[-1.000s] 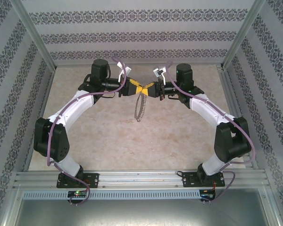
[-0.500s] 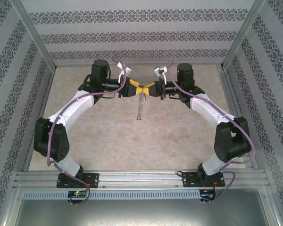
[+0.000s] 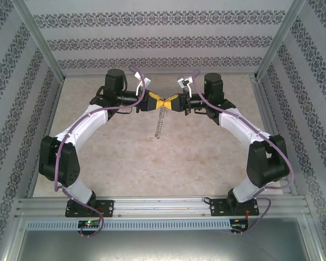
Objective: Put the keys on the keyring
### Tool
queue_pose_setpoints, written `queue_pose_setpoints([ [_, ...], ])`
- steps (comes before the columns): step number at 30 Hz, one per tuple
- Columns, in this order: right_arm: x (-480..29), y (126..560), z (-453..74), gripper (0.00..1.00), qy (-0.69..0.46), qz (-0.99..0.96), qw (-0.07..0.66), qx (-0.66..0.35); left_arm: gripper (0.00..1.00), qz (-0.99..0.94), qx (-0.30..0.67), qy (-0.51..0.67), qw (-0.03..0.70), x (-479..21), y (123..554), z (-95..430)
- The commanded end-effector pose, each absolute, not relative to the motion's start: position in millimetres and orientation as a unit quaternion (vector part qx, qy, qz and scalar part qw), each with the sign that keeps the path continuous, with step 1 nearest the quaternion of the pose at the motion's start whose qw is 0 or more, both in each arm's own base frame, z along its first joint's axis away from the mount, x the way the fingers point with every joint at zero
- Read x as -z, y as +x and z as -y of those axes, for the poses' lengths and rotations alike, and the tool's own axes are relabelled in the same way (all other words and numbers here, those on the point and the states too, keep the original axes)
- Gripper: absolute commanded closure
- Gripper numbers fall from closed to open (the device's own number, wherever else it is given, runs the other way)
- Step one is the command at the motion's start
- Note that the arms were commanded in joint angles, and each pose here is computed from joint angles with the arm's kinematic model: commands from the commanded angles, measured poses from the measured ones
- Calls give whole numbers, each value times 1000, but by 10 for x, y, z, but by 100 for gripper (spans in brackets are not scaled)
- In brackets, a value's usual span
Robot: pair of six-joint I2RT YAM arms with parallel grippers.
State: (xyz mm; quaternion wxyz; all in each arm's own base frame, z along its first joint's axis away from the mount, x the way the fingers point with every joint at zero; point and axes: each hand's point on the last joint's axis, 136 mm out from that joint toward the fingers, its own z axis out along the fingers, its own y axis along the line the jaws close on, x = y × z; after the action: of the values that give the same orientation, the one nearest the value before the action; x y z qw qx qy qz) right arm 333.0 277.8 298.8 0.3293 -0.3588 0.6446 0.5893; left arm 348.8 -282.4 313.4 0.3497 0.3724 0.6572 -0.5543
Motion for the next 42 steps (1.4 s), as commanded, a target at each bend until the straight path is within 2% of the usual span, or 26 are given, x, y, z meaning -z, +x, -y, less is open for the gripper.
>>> queue_pose_setpoints([
  [1, -3113, 3371, -2758, 100, -369, -631, 353, -584, 78, -640, 569, 384, 344, -3174, 3423, 2813],
  [8, -3111, 3379, -2772, 100, -367, -632, 353, -584, 92, -632, 579, 385, 342, -3201, 3409, 2824],
  [10, -3118, 3382, -2780, 100, -367, -631, 353, -585, 100, -629, 584, 386, 339, -3205, 3402, 2829],
  [15, -3122, 3412, -2774, 99, -359, -636, 359, -581, 100, -623, 588, 384, 344, -3220, 3416, 2832],
  [19, -3145, 3421, -2679, 71, -346, -639, 373, -577, 100, -625, 575, 378, 368, -3245, 3469, 2825],
  [22, -3167, 3406, -2563, 61, -333, -642, 391, -569, 100, -625, 558, 374, 398, -3269, 3504, 2802],
  [30, -3056, 3441, -2342, 56, -262, -672, 449, -528, 100, -611, 536, 361, 456, -3424, 3510, 2739],
  [37, -2785, 3528, -2232, 50, -171, -711, 523, -437, 100, -585, 546, 347, 490, -3616, 3517, 2712],
  [42, -2692, 3403, -2339, 47, -190, -718, 538, -397, 100, -578, 543, 339, 506, -3652, 3543, 2697],
])
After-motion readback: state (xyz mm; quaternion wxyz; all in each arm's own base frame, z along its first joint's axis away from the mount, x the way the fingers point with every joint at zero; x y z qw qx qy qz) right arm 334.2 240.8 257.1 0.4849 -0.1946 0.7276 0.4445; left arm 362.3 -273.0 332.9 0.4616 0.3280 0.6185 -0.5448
